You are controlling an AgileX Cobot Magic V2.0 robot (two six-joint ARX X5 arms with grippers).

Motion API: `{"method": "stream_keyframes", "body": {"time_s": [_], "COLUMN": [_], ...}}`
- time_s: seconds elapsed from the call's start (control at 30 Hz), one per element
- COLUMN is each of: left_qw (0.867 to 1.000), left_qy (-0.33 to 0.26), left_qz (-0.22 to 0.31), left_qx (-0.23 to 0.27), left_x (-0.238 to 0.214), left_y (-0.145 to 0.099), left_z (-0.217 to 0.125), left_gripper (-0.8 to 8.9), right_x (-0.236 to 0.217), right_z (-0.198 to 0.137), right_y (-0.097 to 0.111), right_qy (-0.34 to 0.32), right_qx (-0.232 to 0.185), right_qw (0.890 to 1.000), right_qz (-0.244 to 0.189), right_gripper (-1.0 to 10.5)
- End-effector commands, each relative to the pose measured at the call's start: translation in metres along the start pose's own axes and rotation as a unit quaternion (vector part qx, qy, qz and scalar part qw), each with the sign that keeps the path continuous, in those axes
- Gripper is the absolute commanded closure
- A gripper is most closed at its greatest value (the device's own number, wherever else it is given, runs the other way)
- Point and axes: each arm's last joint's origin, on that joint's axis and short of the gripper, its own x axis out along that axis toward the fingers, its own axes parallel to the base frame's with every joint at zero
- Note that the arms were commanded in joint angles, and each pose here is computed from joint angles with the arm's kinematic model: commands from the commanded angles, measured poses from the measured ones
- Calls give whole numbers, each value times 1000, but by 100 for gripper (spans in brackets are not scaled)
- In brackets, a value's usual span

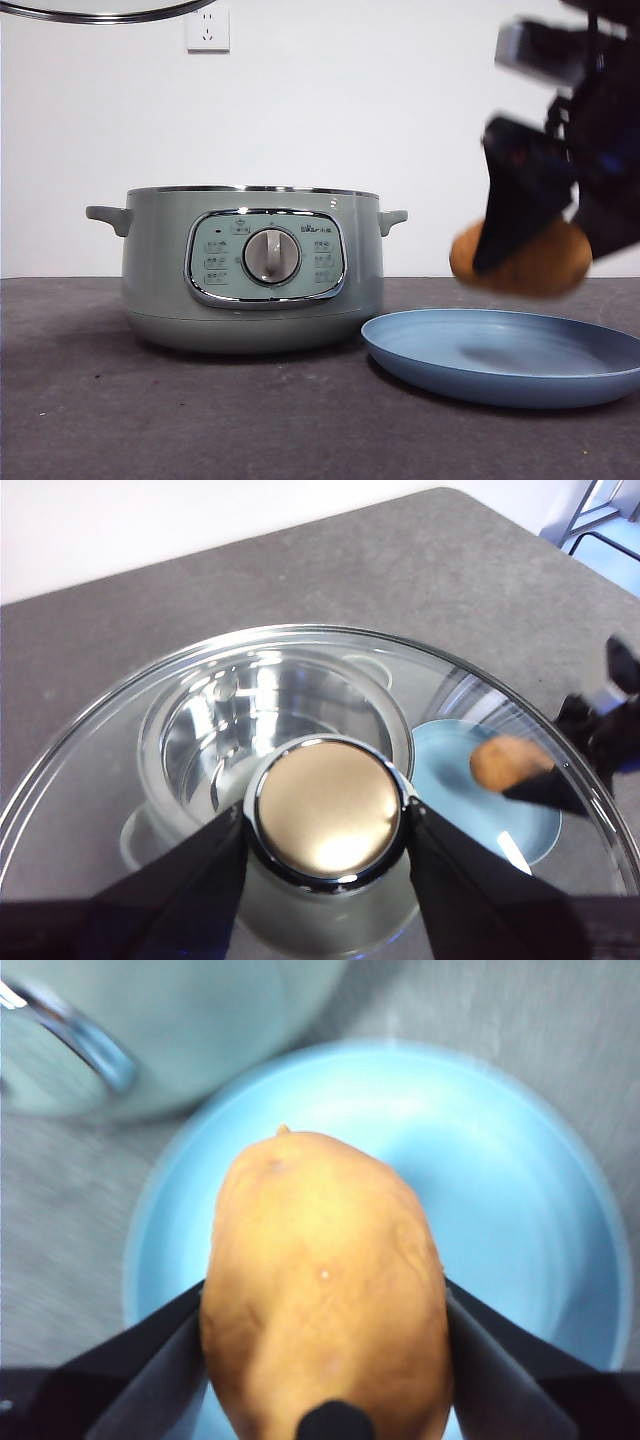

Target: Take the potato out from the steamer,put the potato on the plate,close the lid

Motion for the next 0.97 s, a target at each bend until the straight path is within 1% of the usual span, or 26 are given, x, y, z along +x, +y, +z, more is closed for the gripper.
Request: {"method": "stream_keyframes", "body": {"time_s": [0.03, 0.27, 0.33, 0.4, 0.5, 0.53, 0.57, 0.83, 0.97], "left_qw": [999, 998, 997, 997, 996, 996, 996, 995, 995], "left_qy": [-32, -6, -3, -2, -6, -6, -4, 37, 46], "left_qz": [-13, -38, -43, -47, -50, -50, -51, -56, -56], "left_qx": [28, 54, 60, 65, 73, 74, 74, 76, 74], "left_x": [6, 51, 66, 80, 103, 111, 119, 173, 191], "left_y": [-1, 3, 5, 6, 11, 12, 14, 28, 33], "left_z": [10, 16, 17, 19, 21, 21, 21, 7, 1], "left_gripper": [822, 822, 822, 822, 822, 822, 822, 822, 822], "right_x": [13, 35, 36, 37, 37, 36, 36, 36, 35], "right_z": [-10, -15, -16, -16, -16, -16, -16, -17, -17], "right_y": [-3, -5, -5, -5, -5, -6, -6, -11, -11], "right_qy": [18, 42, 46, 46, 46, 45, 46, 48, 48], "right_qx": [11, 13, 17, 20, 24, 28, 29, 40, 41], "right_qw": [1000, 999, 999, 999, 999, 999, 999, 998, 998], "right_qz": [-2, -3, -4, -5, -6, -6, -7, -13, -13], "right_gripper": [960, 959, 923, 808, 508, 425, 381, 376, 377]}}
